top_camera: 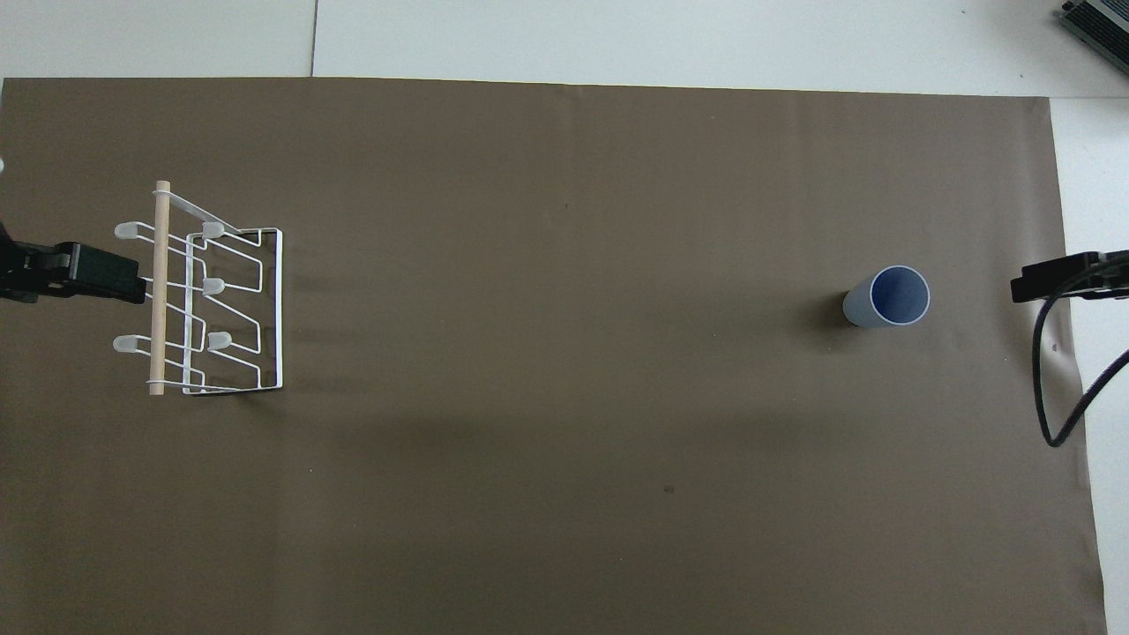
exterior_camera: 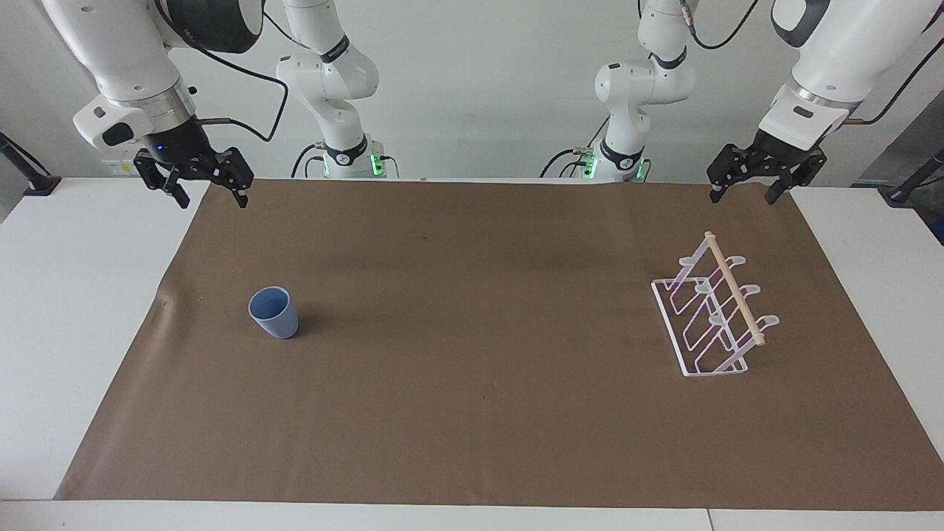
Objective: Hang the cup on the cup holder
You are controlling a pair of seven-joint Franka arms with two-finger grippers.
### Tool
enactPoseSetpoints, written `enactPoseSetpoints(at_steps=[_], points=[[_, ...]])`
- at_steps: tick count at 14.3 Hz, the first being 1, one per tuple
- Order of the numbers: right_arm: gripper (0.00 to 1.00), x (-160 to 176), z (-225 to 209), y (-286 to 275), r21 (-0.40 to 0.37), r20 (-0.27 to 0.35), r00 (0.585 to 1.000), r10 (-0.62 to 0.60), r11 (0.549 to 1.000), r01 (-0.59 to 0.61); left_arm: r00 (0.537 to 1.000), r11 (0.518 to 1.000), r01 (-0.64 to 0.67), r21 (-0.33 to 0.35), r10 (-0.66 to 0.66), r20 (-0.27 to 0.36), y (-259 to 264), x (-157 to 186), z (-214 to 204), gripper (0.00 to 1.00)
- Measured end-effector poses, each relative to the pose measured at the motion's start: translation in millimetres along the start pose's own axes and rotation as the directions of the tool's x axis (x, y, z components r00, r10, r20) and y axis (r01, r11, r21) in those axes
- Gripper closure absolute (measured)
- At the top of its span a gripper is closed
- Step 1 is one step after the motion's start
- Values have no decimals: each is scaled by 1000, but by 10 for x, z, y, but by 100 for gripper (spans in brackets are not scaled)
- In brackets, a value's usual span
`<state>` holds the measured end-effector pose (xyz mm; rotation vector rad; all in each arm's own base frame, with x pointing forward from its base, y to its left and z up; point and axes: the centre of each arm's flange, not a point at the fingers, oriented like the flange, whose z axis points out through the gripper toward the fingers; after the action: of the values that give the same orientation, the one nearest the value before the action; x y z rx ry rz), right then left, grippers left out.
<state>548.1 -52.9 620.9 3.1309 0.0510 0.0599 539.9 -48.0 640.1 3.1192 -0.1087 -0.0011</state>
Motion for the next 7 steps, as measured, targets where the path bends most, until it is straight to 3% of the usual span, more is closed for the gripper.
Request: enactPoseSetpoints(at_steps=[4, 7], points=[[0, 22, -13, -11, -2, -18, 1000, -5, 1000, 5, 1000, 1000, -1, 0, 1, 0, 5, 0, 0, 0], [0, 132, 81, 2, -14, -107, 994, -7, 1000, 5, 1000, 1000, -1, 0, 1, -2, 8, 2, -2, 0]])
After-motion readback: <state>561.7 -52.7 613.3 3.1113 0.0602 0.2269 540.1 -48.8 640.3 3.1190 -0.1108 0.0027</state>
